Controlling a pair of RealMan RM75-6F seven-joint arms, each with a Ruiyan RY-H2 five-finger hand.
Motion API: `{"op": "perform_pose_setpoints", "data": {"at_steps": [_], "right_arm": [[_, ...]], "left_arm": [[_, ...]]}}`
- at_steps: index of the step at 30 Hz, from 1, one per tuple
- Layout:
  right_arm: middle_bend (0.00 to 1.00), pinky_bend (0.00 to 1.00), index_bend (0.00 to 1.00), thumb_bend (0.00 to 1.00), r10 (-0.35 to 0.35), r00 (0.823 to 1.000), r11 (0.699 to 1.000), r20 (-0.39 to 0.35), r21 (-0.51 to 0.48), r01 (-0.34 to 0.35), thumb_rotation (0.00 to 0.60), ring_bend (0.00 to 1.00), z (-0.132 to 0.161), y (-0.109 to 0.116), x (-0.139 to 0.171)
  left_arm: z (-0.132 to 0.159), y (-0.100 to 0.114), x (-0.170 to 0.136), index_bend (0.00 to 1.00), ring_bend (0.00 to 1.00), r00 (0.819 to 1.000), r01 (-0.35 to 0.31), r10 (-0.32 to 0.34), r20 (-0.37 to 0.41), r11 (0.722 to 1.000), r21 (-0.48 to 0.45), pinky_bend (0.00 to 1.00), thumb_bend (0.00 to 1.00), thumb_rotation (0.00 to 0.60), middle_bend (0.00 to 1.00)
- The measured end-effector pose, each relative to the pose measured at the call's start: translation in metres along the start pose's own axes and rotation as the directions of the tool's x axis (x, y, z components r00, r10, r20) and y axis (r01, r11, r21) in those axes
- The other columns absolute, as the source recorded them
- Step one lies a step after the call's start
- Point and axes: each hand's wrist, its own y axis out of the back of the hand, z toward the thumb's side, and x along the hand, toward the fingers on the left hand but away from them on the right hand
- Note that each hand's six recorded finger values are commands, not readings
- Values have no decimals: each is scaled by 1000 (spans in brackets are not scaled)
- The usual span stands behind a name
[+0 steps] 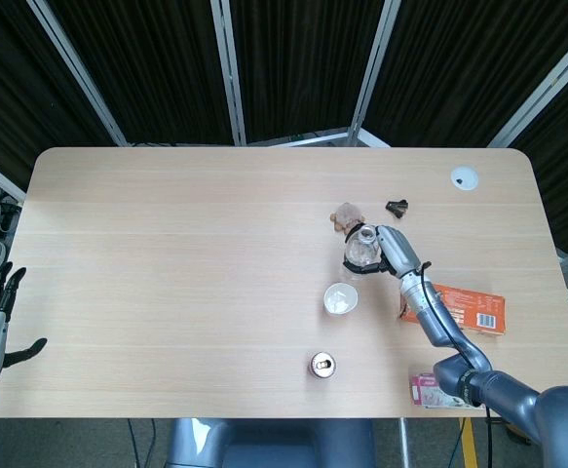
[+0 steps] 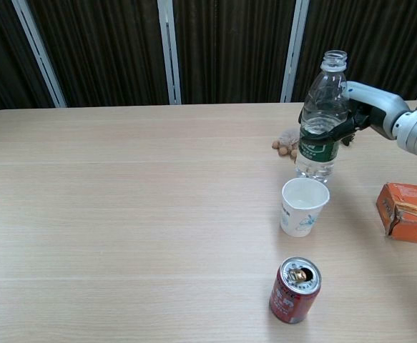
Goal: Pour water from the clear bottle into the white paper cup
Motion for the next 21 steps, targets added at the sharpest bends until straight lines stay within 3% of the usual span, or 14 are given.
{"op": "perform_pose_setpoints", "data": {"at_steps": [10,21], "right_arm": [[634,499,490,685,-7,1000,1000,-17,-8,7,600,552,-7,-12,-2],[542,499,417,453,2,1000,1000,-2,-9,-2,600,468,-18,-18,-1]], "left_arm": [[-1,-1,2,0,0,1000,6,-6,-3,1000,1,0,0,600,0],[-1,-2,2,0,0,1000,8,-8,-3,1000,2,0,0,600,0]]}}
